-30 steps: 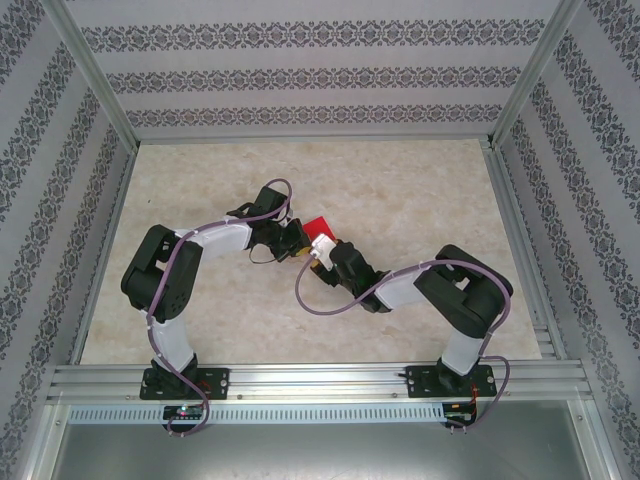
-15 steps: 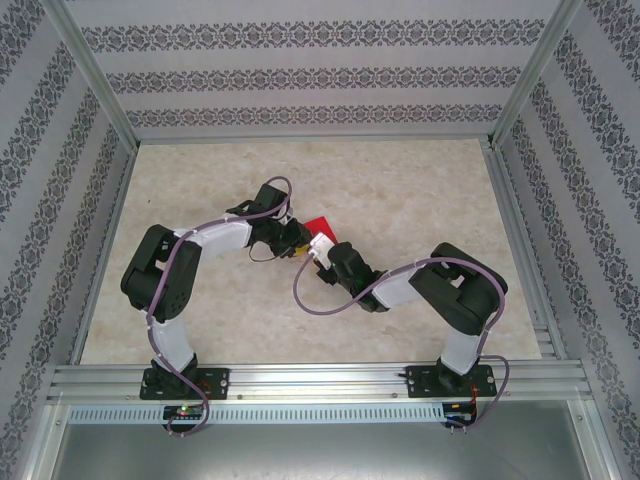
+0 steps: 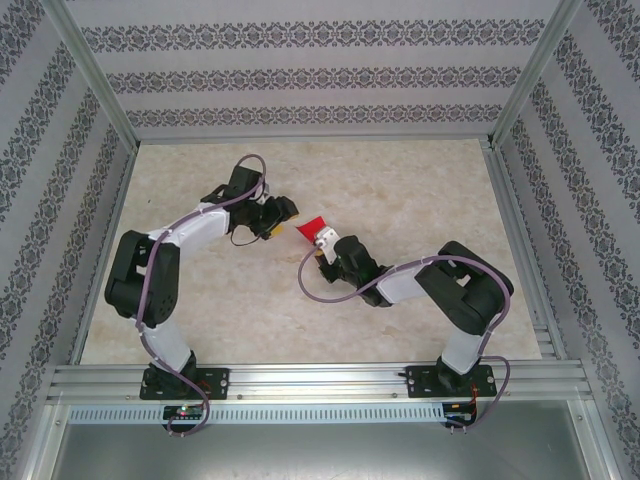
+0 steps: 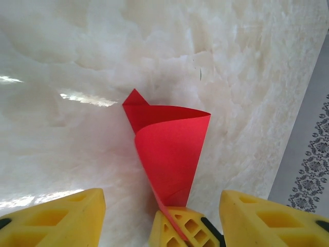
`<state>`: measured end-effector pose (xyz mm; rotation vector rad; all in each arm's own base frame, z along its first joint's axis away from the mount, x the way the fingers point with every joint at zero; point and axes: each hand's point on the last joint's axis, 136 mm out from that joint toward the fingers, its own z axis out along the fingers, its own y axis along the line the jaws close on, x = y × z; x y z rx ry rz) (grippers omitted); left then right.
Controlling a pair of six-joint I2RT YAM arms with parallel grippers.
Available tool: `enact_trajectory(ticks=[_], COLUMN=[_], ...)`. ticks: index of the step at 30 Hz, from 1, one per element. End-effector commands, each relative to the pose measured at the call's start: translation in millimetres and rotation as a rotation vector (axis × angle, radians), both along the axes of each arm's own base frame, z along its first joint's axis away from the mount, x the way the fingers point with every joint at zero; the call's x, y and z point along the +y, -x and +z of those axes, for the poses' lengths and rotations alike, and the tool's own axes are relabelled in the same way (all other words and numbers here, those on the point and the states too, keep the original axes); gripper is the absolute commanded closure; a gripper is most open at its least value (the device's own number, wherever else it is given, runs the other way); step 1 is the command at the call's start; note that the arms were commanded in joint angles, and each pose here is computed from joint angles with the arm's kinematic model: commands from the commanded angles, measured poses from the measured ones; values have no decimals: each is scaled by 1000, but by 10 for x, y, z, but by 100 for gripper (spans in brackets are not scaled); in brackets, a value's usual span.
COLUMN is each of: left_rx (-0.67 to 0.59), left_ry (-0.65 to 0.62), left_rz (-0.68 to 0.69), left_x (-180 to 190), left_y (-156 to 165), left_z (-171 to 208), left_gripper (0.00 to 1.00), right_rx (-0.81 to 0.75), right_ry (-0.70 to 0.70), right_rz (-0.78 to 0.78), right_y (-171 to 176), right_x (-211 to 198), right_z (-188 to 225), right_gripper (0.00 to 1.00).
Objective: Fold a paper plane with a square sheet of paper (pick it up from the middle)
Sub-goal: Turn over the paper at the center of the table.
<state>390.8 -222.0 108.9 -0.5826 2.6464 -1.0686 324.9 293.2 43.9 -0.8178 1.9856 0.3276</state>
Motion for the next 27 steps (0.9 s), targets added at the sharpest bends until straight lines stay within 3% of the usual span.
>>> enact_trajectory(ticks=[1,10,27], left_rx=[-55,-152,-140], left_ry=[-39,-7,10], left_rz=[-20,-75,-191], left_x=[125,85,-210], left_y=[24,115,316], left_z=[40,48,-125], left_gripper=[38,32,31], right_rx=[67,182,260], right_ry=[-139,-298,-290], right_rz=[0,-90,-56], right_y=[21,-121,36], right_x=[86,-77,-252], right_z=[175,266,240], right_gripper=[89,90,91])
